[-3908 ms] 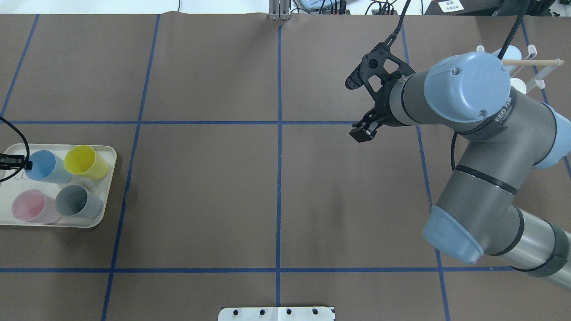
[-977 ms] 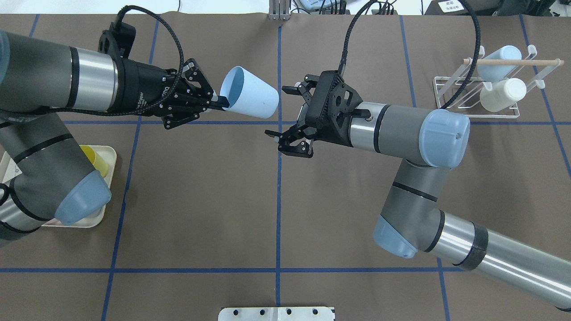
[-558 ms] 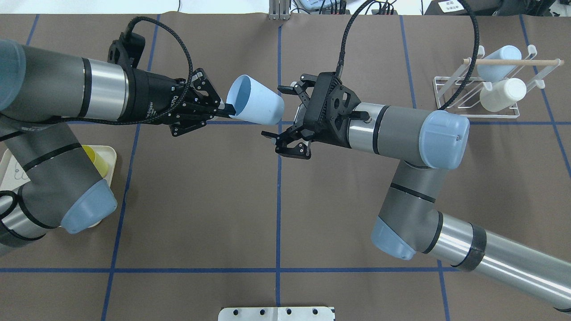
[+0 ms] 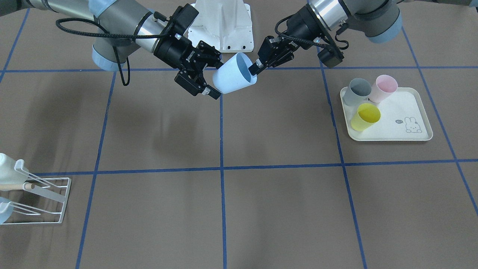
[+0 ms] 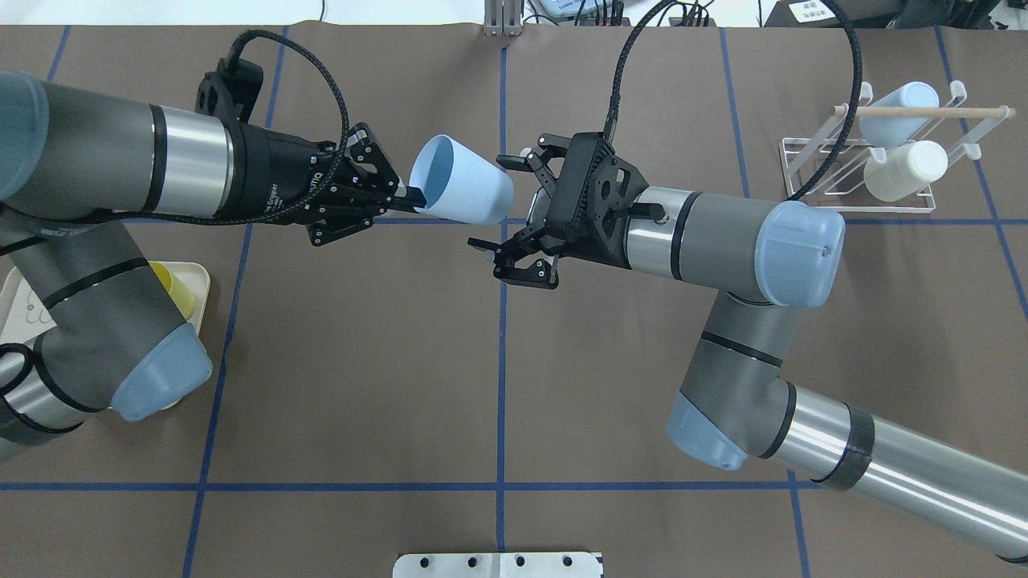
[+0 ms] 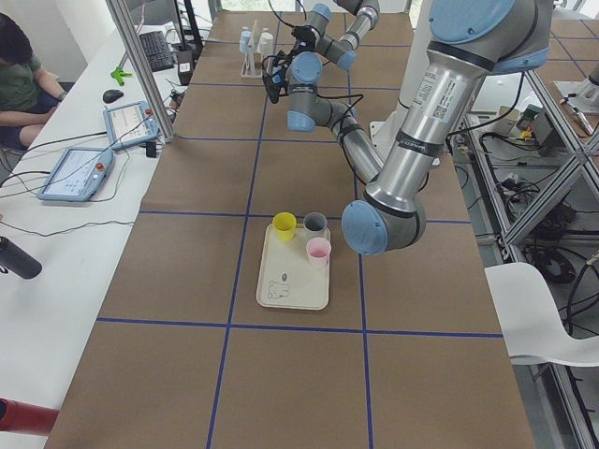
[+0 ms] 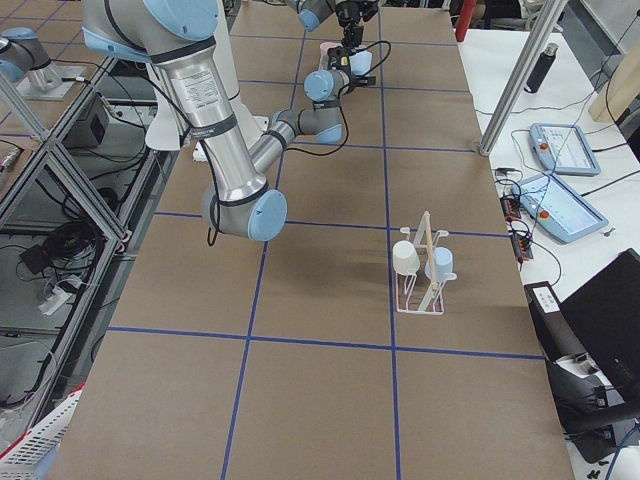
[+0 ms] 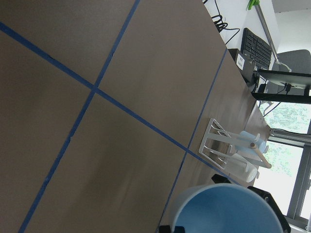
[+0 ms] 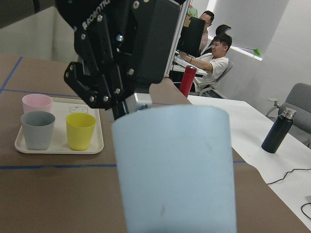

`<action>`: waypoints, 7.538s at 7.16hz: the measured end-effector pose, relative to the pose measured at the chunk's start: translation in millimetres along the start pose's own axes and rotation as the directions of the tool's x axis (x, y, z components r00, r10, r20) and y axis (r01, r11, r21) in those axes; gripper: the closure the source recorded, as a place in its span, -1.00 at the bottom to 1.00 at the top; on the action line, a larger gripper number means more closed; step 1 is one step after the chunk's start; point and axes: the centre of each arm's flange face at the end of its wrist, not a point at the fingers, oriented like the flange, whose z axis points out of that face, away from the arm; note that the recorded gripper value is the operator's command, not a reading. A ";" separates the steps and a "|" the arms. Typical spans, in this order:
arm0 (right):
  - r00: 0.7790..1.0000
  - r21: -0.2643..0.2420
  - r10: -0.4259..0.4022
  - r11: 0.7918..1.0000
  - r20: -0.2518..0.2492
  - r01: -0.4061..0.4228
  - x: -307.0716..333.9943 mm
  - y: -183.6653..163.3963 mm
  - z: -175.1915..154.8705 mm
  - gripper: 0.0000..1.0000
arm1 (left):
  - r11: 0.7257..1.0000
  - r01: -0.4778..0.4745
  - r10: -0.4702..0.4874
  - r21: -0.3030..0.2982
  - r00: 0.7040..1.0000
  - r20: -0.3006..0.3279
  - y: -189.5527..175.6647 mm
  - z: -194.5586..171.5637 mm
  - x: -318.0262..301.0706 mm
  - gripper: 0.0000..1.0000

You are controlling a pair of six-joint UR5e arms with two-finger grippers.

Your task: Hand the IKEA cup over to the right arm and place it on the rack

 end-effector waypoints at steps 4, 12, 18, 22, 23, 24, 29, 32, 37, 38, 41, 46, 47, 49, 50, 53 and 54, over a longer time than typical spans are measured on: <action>0.999 0.003 -0.032 0.999 -0.023 0.032 1.9 -1.4 -0.7 -0.85 | 1.000 -0.001 0.001 0.000 1.000 -0.001 0.3 0.1 0.7 1.00; 0.999 0.004 -0.037 0.999 -0.021 0.037 0.9 -1.8 -0.8 -0.55 | 1.000 -0.001 0.001 0.001 1.000 -0.002 0.5 0.9 2.5 1.00; 0.998 0.002 -0.060 0.998 -0.026 0.060 3.4 -1.1 -1.7 -0.26 | 1.000 -0.005 0.005 0.002 1.000 0.000 -0.5 1.9 2.0 -1.00; 0.997 -0.028 -0.061 0.998 -0.053 0.059 20.2 2.7 -5.4 -0.03 | 0.998 -0.050 0.049 0.041 0.999 0.014 -20.9 -17.5 -8.0 -1.00; 0.995 -0.073 -0.059 0.996 -0.077 0.053 35.7 5.6 -7.9 -0.02 | 0.994 -0.081 0.078 0.069 0.996 0.044 -36.2 -27.1 -25.4 -1.00; 0.992 -0.139 -0.061 0.989 -0.107 0.046 54.1 7.6 -12.3 0.00 | 0.986 -0.137 0.127 0.099 0.987 0.101 -54.2 -37.6 -50.4 -1.00; 0.947 -0.575 -0.270 0.809 -0.175 0.124 144.5 25.7 -123.8 0.07 | 0.889 -0.443 0.360 0.111 0.829 0.428 -140.4 -150.9 -182.4 -1.00; 0.877 -0.767 -0.480 0.570 -0.022 0.293 185.8 86.5 -224.9 0.10 | 0.840 -0.542 0.461 0.030 0.741 0.488 -168.7 -238.5 -231.0 -1.00; 0.700 -0.828 -0.574 0.065 0.425 0.557 220.3 181.5 -383.2 0.16 | 0.828 -0.561 0.485 0.005 0.719 0.497 -171.9 -261.3 -246.9 -1.00; 0.655 -0.803 -0.560 -0.032 0.507 0.595 223.5 194.7 -398.5 0.16 | 0.828 -0.561 0.485 0.004 0.719 0.497 -171.8 -260.9 -246.7 -1.00; 0.537 -0.698 -0.467 -0.304 0.702 0.648 241.1 237.5 -409.7 0.12 | 0.830 -0.558 0.483 0.006 0.722 0.496 -171.6 -259.8 -245.7 -1.00; 0.434 -0.603 -0.422 -0.499 0.796 0.622 235.3 266.3 -341.9 0.12 | 0.829 -0.559 0.483 0.006 0.723 0.494 -172.5 -257.8 -243.8 -1.00; 0.426 -0.594 -0.417 -0.515 0.803 0.617 236.5 270.9 -332.0 0.12 | 0.829 -0.559 0.483 0.006 0.723 0.494 -172.8 -257.7 -244.0 -1.00; 0.413 -0.585 -0.416 -0.528 0.810 0.615 231.6 275.3 -319.6 0.10 | 0.830 -0.558 0.482 0.007 0.723 0.494 -173.1 -257.6 -244.2 -1.00; 0.406 -0.580 -0.416 -0.534 0.814 0.615 228.2 276.6 -314.8 0.08 | 0.830 -0.557 0.482 0.006 0.724 0.494 -173.1 -257.6 -244.3 -1.00; 0.386 -0.553 -0.396 -0.564 0.833 0.613 220.7 289.2 -300.9 -0.03 | 0.831 -0.557 0.482 0.006 0.724 0.494 -173.0 -257.5 -244.3 -1.00; 0.382 -0.543 -0.386 -0.578 0.840 0.609 220.8 296.4 -295.8 -0.07 | 0.831 -0.557 0.481 0.007 0.724 0.494 -173.1 -257.5 -244.0 -1.00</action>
